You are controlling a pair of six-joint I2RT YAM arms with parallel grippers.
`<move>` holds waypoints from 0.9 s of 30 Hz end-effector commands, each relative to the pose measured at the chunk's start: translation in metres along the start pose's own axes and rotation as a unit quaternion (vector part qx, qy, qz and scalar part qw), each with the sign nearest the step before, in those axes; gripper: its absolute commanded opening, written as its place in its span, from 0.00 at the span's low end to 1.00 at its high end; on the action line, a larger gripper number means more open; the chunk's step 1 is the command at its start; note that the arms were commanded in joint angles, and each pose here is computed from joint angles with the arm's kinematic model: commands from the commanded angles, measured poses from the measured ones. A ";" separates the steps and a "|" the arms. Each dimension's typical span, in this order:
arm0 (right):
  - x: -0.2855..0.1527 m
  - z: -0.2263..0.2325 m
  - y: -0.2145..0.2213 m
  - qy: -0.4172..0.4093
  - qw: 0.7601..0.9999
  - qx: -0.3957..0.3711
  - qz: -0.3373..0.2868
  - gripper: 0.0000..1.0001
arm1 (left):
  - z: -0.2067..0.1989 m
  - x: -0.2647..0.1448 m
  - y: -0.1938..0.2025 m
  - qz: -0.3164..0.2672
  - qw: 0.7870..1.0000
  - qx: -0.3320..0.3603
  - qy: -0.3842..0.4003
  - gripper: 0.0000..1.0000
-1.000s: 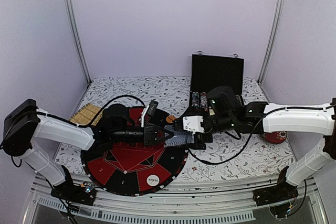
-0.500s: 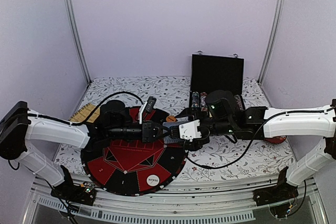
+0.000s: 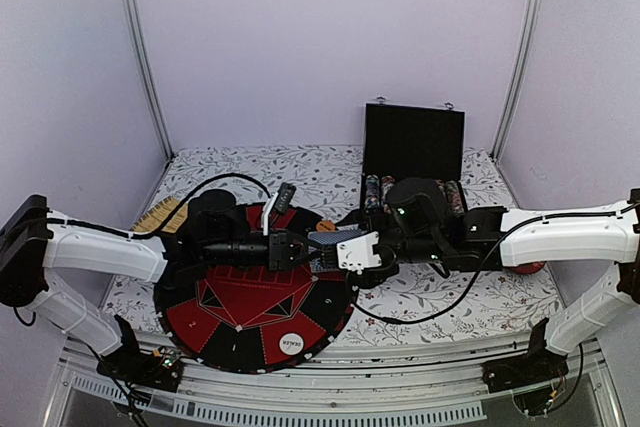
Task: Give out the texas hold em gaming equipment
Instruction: Pass from the left arm to the right
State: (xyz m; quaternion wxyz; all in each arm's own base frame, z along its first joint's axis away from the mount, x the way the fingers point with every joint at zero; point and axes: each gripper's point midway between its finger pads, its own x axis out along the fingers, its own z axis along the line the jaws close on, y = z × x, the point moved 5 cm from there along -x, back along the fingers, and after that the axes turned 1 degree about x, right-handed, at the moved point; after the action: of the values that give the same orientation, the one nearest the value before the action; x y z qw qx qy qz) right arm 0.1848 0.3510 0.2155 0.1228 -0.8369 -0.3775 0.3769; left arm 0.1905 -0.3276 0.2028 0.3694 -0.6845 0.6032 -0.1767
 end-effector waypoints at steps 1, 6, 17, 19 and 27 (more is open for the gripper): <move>0.007 -0.001 0.004 0.013 1.000 0.005 0.019 0.87 | -0.011 -0.003 -0.014 -0.016 1.000 0.009 0.021 0.00; 0.012 0.001 0.006 0.012 1.000 0.008 0.025 0.69 | -0.011 -0.004 -0.012 -0.011 1.000 0.006 0.026 0.00; 0.017 -0.005 0.005 0.006 1.000 0.022 0.021 0.54 | -0.014 -0.003 -0.009 -0.001 0.999 0.009 0.041 0.00; 0.018 -0.006 0.004 0.005 1.000 0.024 0.020 0.51 | -0.016 -0.002 -0.008 0.003 0.999 0.010 0.047 0.07; 0.014 -0.009 0.001 0.002 0.999 0.038 0.006 0.49 | -0.001 0.002 -0.005 0.020 1.000 0.007 -0.009 0.25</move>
State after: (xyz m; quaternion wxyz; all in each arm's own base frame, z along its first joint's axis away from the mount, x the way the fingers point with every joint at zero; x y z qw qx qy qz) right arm 0.1926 0.3559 0.2024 0.1273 -0.8382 -0.3548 0.3941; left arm 0.1946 -0.3233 0.1939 0.3764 -0.6820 0.6089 -0.1498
